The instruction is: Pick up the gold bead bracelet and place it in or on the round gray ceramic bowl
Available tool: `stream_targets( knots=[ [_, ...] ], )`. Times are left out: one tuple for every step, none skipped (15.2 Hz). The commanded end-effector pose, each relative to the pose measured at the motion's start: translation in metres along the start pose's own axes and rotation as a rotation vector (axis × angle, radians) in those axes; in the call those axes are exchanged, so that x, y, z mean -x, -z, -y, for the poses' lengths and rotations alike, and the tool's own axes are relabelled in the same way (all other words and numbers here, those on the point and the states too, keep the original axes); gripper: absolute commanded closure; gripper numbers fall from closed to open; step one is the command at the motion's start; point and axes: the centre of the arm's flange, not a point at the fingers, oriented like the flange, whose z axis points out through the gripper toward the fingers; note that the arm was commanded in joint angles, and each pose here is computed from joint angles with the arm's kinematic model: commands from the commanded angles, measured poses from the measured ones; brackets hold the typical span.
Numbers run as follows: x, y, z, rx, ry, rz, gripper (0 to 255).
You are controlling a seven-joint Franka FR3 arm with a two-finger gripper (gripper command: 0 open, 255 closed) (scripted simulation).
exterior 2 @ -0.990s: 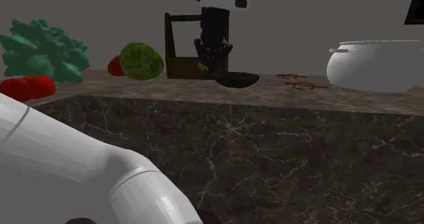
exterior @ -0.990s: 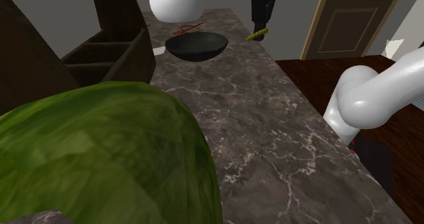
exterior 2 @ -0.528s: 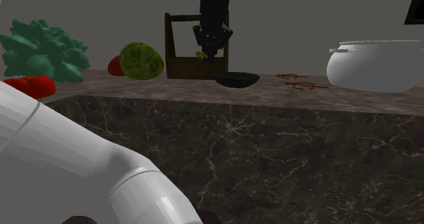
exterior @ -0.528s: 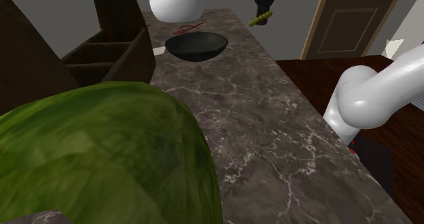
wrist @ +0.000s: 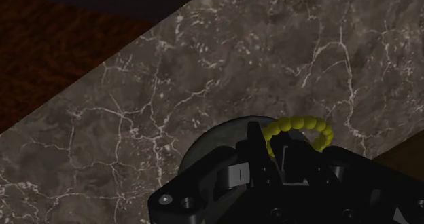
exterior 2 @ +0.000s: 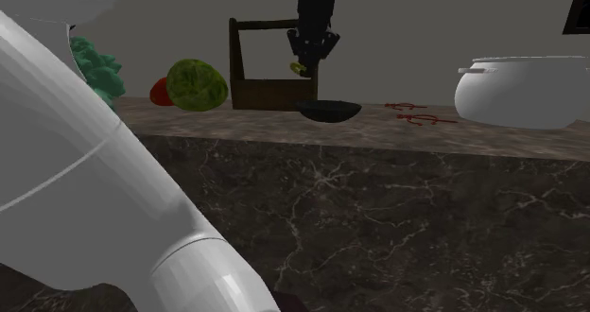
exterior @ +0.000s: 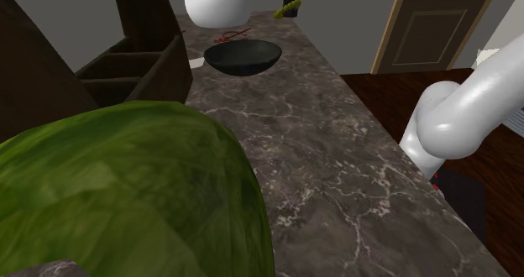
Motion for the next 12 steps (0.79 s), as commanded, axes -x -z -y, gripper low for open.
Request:
stream_targets(
  knots=[
    [-0.028, 0.001, 0.002, -0.001, 0.0, 0.0, 255],
    [-0.041, 0.002, 0.004, -0.001, 0.0, 0.0, 255],
    [-0.054, 0.003, 0.006, -0.001, 0.0, 0.0, 255],
    [-0.067, 0.003, 0.007, -0.001, 0.0, 0.0, 255],
    [-0.08, 0.004, 0.009, -0.001, 0.0, 0.0, 255],
    [-0.093, 0.005, 0.011, -0.001, 0.0, 0.0, 255],
    [-0.106, 0.006, 0.013, -0.001, 0.0, 0.0, 255],
    [-0.116, 0.006, 0.014, -0.001, 0.0, 0.0, 255],
    [-0.116, 0.001, 0.013, -0.001, 0.0, 0.0, 255],
    [-0.116, -0.004, 0.013, -0.001, 0.0, 0.0, 255],
    [-0.116, -0.009, 0.012, -0.001, 0.0, 0.0, 255],
    [-0.116, -0.015, 0.011, -0.001, 0.0, 0.0, 255]
  ],
)
